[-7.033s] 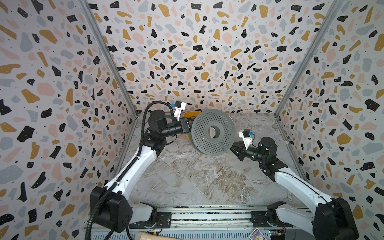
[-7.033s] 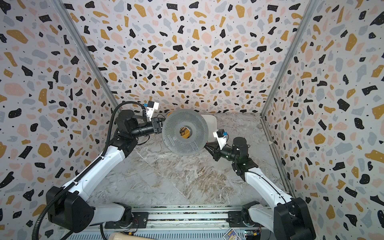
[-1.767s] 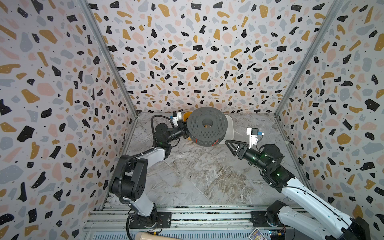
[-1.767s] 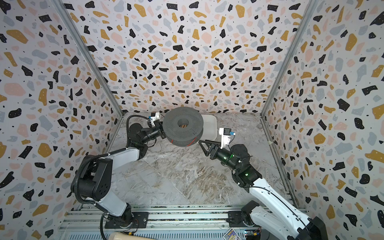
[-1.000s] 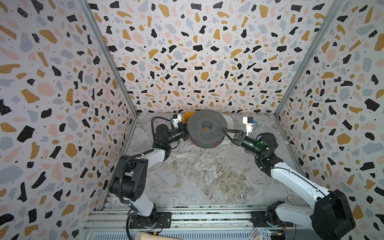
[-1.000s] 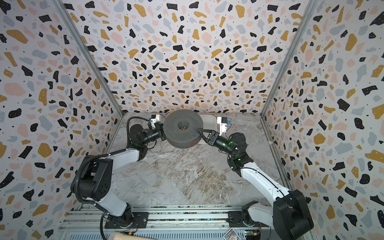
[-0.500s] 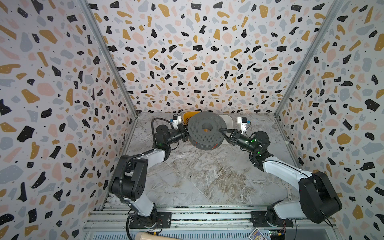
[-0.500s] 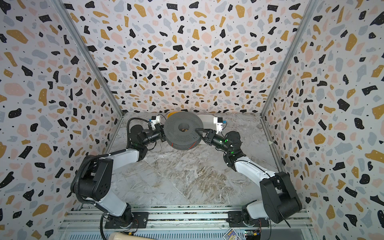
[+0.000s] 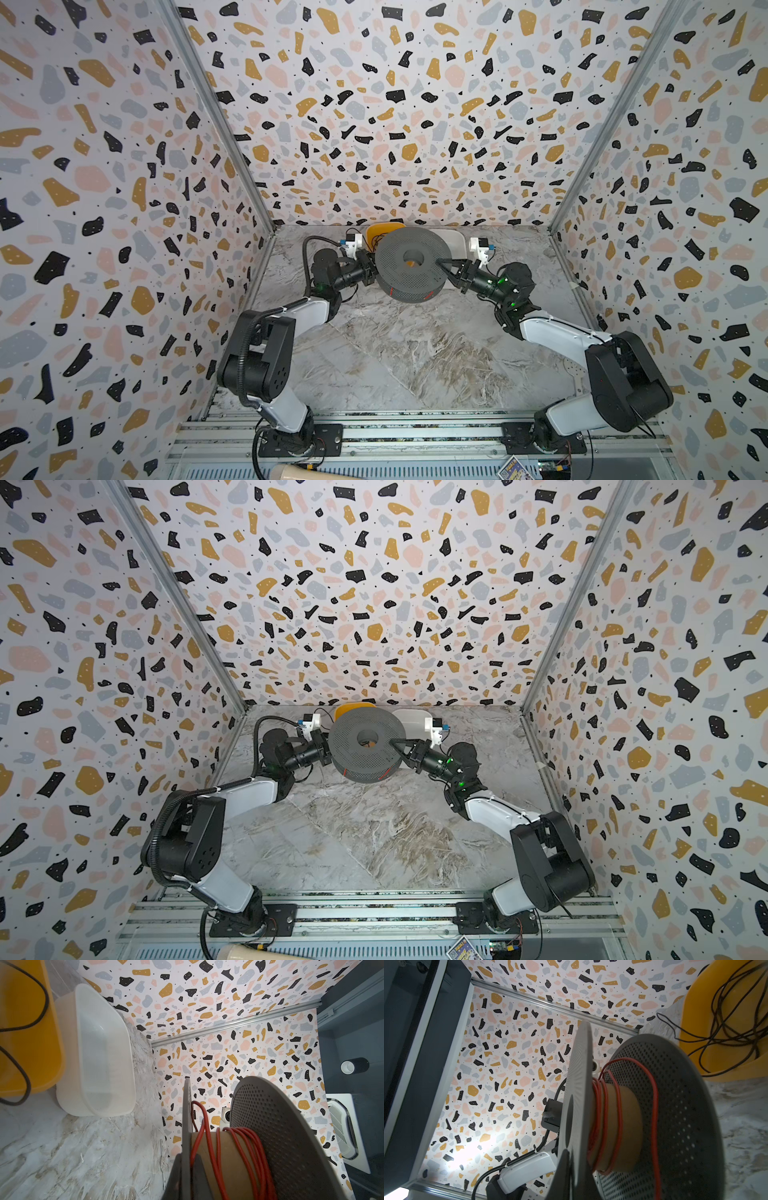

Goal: Wrap the cables

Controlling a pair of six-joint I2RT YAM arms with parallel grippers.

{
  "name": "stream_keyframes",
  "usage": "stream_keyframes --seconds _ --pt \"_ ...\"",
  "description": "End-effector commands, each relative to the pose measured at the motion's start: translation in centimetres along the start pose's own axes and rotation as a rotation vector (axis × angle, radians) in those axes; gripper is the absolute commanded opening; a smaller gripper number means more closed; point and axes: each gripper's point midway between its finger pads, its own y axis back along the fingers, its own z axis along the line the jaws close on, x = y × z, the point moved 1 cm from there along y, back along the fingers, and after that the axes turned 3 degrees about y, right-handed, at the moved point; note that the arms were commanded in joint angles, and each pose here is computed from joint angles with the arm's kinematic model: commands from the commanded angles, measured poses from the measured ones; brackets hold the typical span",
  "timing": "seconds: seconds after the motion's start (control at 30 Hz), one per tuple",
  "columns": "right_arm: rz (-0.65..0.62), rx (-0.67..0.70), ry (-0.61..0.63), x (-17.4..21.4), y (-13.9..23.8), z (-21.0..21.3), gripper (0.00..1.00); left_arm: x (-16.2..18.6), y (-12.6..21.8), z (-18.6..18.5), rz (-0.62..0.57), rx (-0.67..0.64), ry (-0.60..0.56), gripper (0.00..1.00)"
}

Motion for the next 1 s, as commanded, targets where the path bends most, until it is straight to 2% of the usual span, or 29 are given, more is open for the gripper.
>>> stream_keyframes --seconds 0.0,0.23,0.57,0.97 --pt "-0.041 -0.107 0.107 -1.1 0.1 3.5 0.0 0.2 0.1 -2.7 0.018 0.044 -0.06 0.0" --pt "-0.079 -0.096 0.098 -1.6 0.7 3.6 0.0 0.3 0.1 -2.2 0.026 0.02 -0.056 0.05" --pt "-0.121 -0.104 0.089 -2.1 1.7 4.1 0.0 0.3 0.1 -2.2 0.025 0.0 -0.057 0.18" --pt "-0.139 -0.118 0.034 -2.3 2.2 3.5 0.0 0.5 0.2 -1.6 0.031 -0.016 -0.054 0.25"
